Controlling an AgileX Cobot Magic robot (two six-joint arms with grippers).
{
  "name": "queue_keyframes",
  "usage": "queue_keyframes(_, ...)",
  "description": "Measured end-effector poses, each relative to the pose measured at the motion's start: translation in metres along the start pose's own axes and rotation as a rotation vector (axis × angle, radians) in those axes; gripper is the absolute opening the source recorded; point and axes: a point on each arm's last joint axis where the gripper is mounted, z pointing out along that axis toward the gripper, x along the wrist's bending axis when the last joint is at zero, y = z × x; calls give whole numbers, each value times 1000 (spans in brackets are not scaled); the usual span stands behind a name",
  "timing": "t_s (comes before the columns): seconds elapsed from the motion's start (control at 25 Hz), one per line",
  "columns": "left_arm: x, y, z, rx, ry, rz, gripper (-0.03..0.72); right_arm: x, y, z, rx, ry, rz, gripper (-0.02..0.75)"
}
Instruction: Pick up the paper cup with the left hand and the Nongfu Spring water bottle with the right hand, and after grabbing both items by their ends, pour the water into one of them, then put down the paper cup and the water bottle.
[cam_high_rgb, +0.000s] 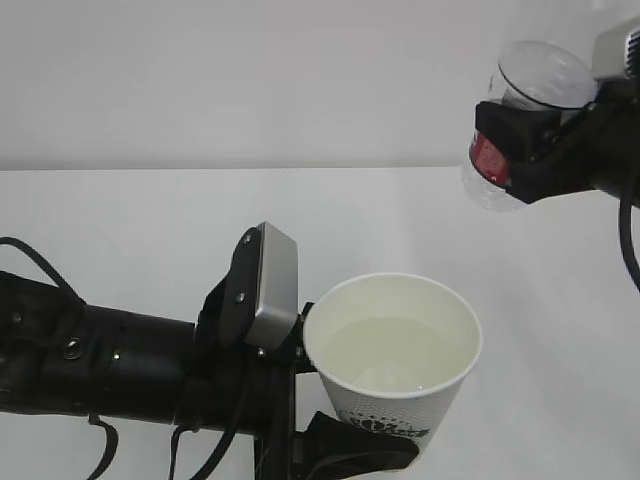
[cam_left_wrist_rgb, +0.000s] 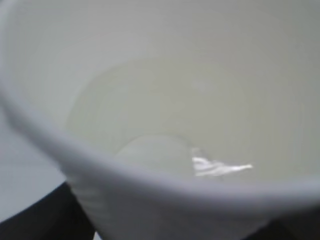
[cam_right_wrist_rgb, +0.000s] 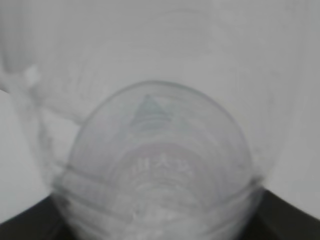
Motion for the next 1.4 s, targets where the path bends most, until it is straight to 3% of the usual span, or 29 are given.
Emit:
queue_keyframes(0.72, 0, 0, 0, 0, 4, -3, 530, 0, -33, -17, 63, -104, 113, 464)
queue_keyframes(1.4, 1, 0, 0, -4, 11, -8, 529, -7, -66, -39, 156, -281, 176, 464)
